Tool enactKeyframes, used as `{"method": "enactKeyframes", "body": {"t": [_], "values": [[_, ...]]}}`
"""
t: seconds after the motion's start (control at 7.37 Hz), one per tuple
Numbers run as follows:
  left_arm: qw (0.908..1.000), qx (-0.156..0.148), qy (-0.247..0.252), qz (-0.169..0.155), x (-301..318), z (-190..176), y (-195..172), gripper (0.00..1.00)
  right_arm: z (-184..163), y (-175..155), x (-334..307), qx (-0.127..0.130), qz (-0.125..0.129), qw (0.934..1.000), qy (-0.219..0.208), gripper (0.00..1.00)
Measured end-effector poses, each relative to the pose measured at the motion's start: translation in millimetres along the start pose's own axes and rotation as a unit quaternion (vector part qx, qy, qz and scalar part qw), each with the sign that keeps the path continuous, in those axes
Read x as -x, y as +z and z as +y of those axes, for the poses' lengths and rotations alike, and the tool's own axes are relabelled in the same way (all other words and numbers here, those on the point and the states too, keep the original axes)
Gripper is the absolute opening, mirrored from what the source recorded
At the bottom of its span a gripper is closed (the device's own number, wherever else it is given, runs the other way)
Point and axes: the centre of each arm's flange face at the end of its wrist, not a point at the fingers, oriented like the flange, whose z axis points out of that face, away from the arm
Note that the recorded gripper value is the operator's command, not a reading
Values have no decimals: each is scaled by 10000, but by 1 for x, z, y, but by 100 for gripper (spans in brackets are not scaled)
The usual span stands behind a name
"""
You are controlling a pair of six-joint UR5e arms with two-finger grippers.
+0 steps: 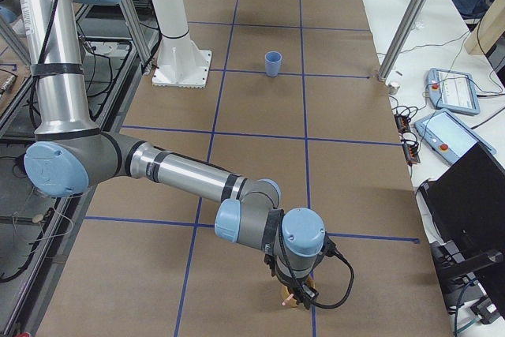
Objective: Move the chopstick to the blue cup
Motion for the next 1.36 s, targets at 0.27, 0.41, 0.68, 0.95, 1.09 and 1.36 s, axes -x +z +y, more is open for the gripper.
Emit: {"method": "enactKeyframes", "body": {"t": [0.27,0.41,0.68,0.95,1.09,1.36], "values": [[10000,-25,25,-9,1,1,1,99,6,8,-3,204,12,9998,-54,53],[10000,-39,38,-13,2,1,2,99,7,11,-4,311,43,9995,-75,46],[10000,-41,40,-14,3,1,3,99,6,15,-5,443,102,9989,-116,25],[10000,-39,44,-19,3,1,4,99,2,17,-4,483,111,9986,-164,0],[10000,-35,41,-20,4,2,4,99,1,17,-4,486,118,9986,-181,0],[10000,-10,16,-13,6,8,8,99,-3,14,-4,466,149,9986,-221,0]]}}
